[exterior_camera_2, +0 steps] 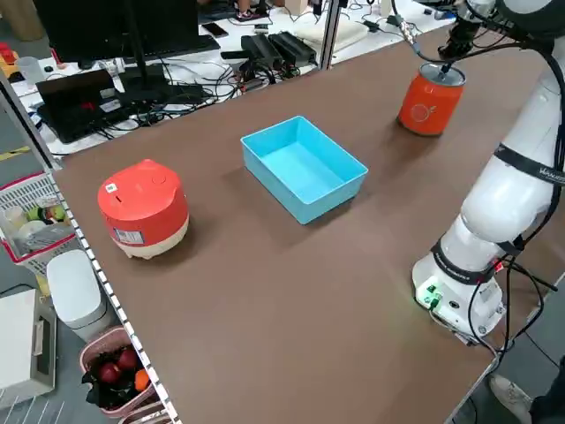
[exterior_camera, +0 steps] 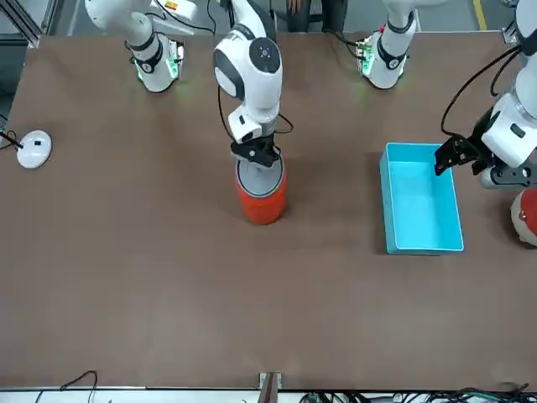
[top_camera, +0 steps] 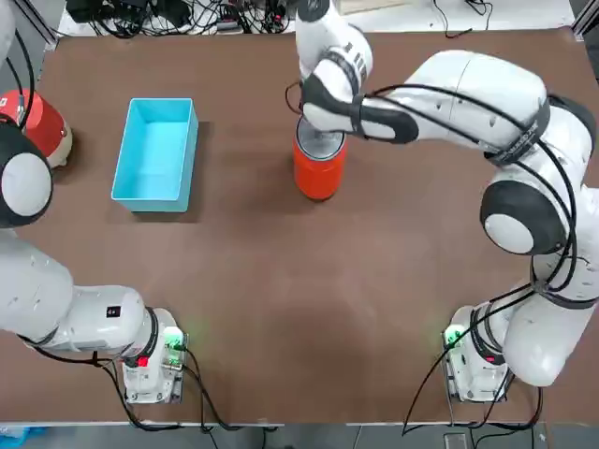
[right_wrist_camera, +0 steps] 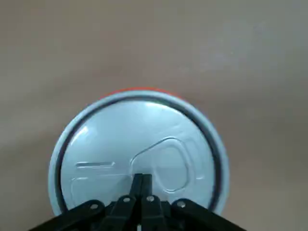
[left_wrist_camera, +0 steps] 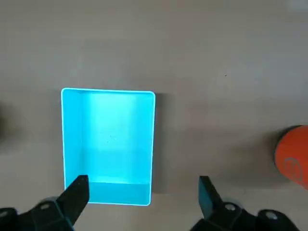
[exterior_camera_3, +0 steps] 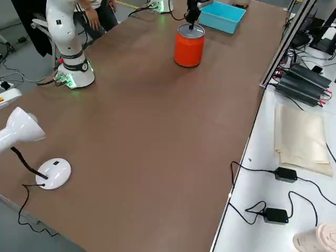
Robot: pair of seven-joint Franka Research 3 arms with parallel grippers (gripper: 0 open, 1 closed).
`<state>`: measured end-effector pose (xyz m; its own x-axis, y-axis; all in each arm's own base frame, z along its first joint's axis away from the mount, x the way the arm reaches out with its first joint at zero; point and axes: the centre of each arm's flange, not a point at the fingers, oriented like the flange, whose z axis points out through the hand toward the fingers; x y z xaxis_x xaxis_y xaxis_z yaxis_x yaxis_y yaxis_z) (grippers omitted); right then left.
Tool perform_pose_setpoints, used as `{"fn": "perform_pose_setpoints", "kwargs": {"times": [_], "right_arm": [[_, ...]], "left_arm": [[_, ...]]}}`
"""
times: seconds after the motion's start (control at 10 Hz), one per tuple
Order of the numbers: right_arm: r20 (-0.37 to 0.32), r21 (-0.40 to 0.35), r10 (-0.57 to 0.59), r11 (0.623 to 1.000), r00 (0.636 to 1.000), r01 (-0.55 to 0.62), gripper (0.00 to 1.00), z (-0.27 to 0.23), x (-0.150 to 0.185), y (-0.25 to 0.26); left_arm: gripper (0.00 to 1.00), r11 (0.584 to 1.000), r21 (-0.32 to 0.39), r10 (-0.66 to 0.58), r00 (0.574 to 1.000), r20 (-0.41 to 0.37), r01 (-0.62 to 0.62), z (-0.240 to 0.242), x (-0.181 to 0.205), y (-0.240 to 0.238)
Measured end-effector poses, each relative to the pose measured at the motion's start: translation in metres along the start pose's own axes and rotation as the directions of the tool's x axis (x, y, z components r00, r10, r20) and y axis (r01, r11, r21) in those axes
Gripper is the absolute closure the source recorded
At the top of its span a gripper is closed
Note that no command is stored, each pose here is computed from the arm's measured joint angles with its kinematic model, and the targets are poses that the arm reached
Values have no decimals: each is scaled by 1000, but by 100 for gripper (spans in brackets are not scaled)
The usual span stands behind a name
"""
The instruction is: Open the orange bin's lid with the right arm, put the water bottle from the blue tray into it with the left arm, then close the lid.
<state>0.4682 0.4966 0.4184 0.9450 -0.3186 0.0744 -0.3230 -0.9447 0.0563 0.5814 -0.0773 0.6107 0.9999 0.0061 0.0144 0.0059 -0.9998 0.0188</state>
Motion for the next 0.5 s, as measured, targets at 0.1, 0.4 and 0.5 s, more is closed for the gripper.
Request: {"fn": "perform_pose_setpoints", "kwargs": {"times": [0.1,0.4,0.5], "right_arm": [[15,9,8,1000,1000,-8,99,-26,26,12],[32,4,15,1000,999,-15,96,-112,90,88],[45,-9,-6,1000,999,6,96,-137,110,126]], "left_arm": [[0,1000,0,1,1000,0,-1,0,0,0],[0,1000,0,1,1000,0,-1,0,0,1],[0,1000,0,1,1000,0,-1,0,0,0]]}}
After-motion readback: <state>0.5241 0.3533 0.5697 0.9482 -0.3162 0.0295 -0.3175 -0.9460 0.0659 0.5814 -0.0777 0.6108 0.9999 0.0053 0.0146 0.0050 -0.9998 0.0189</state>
